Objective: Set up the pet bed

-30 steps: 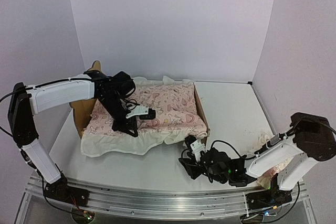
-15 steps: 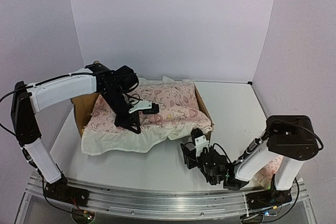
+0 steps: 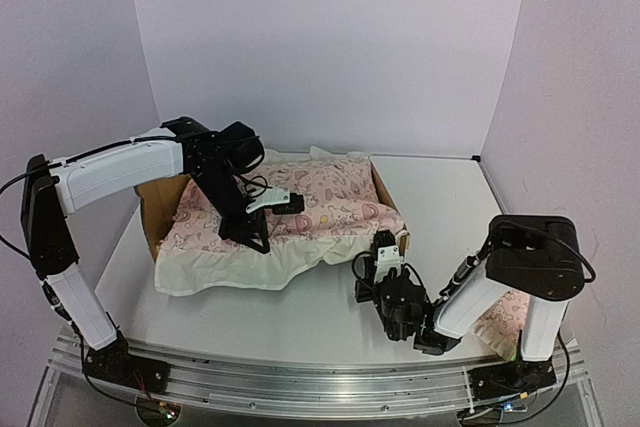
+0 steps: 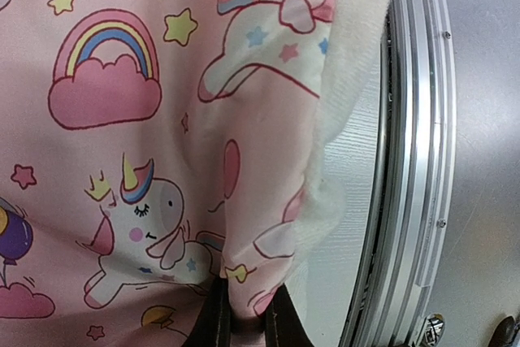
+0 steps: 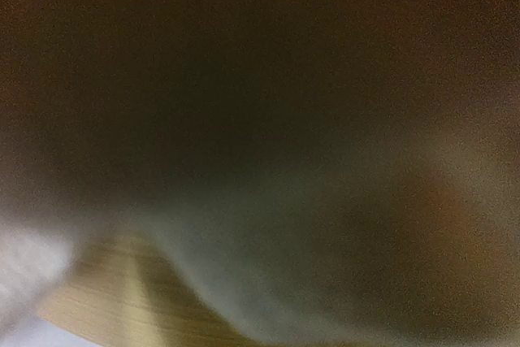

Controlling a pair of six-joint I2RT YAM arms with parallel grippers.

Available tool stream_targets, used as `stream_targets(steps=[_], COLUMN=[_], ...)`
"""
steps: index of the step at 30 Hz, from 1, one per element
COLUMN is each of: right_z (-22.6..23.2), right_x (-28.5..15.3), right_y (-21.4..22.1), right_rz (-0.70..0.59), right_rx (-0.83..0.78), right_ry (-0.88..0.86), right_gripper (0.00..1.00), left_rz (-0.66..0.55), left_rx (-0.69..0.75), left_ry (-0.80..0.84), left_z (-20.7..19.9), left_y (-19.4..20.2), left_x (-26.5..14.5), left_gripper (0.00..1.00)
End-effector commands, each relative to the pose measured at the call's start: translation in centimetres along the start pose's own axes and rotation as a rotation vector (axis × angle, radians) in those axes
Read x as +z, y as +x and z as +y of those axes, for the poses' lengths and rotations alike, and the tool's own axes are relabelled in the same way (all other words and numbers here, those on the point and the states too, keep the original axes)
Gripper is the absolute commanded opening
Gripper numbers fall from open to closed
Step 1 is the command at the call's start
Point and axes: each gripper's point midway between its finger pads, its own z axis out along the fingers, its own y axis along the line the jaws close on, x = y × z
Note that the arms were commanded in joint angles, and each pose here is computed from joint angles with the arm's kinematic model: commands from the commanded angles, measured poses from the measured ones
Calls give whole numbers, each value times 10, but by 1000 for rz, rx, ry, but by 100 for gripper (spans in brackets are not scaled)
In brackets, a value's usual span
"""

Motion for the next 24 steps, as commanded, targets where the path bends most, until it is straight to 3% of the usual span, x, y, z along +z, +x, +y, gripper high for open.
stream_targets(steps=[1, 4, 10, 16, 24], right_z=[-3, -2, 4, -5, 9], right_x=[-9, -25, -56, -91, -109], right_y=[-5, 2, 40, 63, 62], right_rz=[-9, 51, 366, 591, 729], right_rx=[113, 111, 58, 3, -41], right_ry=[-52, -131, -265, -345, -433], right_gripper=[0, 0, 0, 0, 0], left_rz=[-172, -165, -140, -103, -7], left_rx=[50, 30, 30, 26, 60], left_ry=[-64, -116, -141, -143, -150], left_z=[10, 29, 44, 54, 61], left_y=[-42, -37, -28, -5, 37], left_x=[-29, -25, -9, 15, 49], left_gripper=[0, 0, 0, 0, 0])
